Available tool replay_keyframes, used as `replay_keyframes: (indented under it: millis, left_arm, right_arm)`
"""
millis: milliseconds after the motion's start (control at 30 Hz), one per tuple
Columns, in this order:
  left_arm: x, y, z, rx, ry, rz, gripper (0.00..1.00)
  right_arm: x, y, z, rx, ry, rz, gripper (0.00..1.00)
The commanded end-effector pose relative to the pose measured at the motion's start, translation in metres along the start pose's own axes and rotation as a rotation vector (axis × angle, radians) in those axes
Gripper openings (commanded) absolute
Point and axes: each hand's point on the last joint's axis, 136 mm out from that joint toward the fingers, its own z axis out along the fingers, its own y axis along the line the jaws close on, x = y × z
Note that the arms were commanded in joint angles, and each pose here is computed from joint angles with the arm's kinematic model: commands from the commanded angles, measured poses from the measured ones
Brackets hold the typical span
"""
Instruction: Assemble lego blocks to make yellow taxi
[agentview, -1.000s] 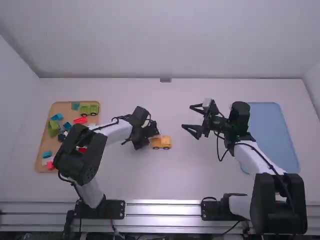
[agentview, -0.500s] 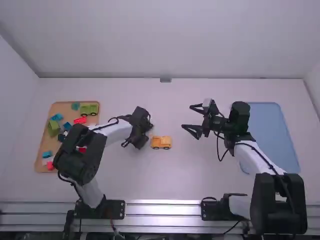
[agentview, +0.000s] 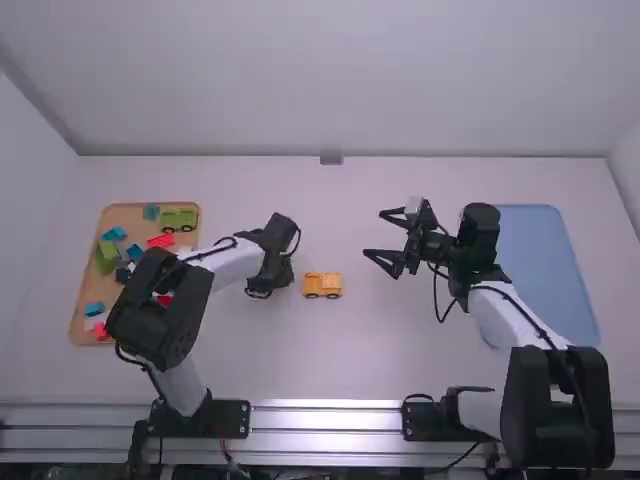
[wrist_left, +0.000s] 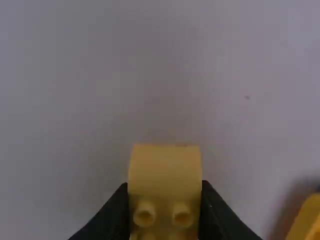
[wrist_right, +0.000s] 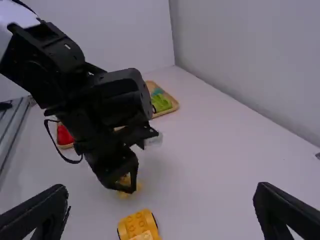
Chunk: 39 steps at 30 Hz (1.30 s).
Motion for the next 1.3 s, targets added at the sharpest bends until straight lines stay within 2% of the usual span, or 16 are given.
replay_keyframes:
  millis: [0,33,67,133,167,333,467,500,533,600,633,667,833,967,1133,1267]
  left_arm:
    - [0.009,0.005,0.004,-0.025,0.031,-0.414,0.02]
    - [0.009,0.005,0.004,-0.029,0.031,-0.545,0.02]
    - [0.009,0.005,0.004,-0.029,0.031,-0.545,0.02]
    - [0.01,0.005,0.004,-0.033,0.032,-0.739,0.08]
    - [0.01,0.005,0.004,-0.034,0.034,-0.878,0.13]
    - [0.01,0.005,0.004,-0.04,0.027,-1.157,0.15]
    - [0.014,0.0,0.004,-0.032,0.076,-1.303,0.15]
    - [0.013,-0.002,0.004,-0.023,0.078,-1.301,0.21]
    - [0.012,-0.003,0.004,-0.017,0.073,-1.299,0.36]
    - [0.011,-0.003,0.004,-0.014,0.068,-1.3,0.84]
    - [0.01,-0.002,0.004,-0.013,0.067,-1.303,0.96]
    - [0.008,-0.002,0.004,-0.009,0.066,-1.308,0.99]
    - [-0.001,0.0,-0.001,0.01,0.021,-1.311,0.99]
    - [-0.015,0.001,-0.027,0.034,-0.032,-1.266,0.99]
    - [-0.035,0.005,-0.085,0.065,-0.13,-1.096,0.99]
    - [-0.061,0.023,-0.142,0.054,-0.302,-0.897,0.99]
  right_arm:
    - [-0.008,-0.003,0.001,-0.006,-0.009,-0.018,0.99]
    - [-0.008,-0.002,0.001,-0.006,-0.009,-0.018,0.99]
    - [-0.008,-0.002,0.001,-0.006,-0.009,-0.018,0.99]
    - [-0.008,-0.002,0.001,-0.006,-0.009,-0.018,0.99]
    - [-0.008,-0.003,0.001,-0.006,-0.009,-0.018,0.99]
    - [-0.008,-0.002,0.001,-0.006,-0.009,-0.018,0.99]
    - [-0.008,-0.002,0.001,-0.007,-0.009,-0.017,0.99]
    - [-0.008,-0.002,0.001,-0.007,-0.009,-0.017,0.99]
    - [-0.008,-0.002,0.001,-0.006,-0.009,-0.017,0.99]
    - [-0.008,-0.002,0.001,-0.006,-0.009,-0.017,0.99]
    - [-0.008,-0.002,0.001,-0.006,-0.009,-0.017,0.99]
    - [-0.008,-0.002,0.001,-0.007,-0.009,-0.018,0.99]
    - [-0.008,-0.002,0.001,-0.006,-0.009,-0.017,0.99]
    - [-0.008,-0.002,0.001,-0.007,-0.009,-0.017,0.99]
    - [-0.009,-0.003,0.001,-0.005,-0.01,-0.021,0.99]
    - [-0.009,-0.004,0.001,0.001,-0.009,-0.025,0.99]
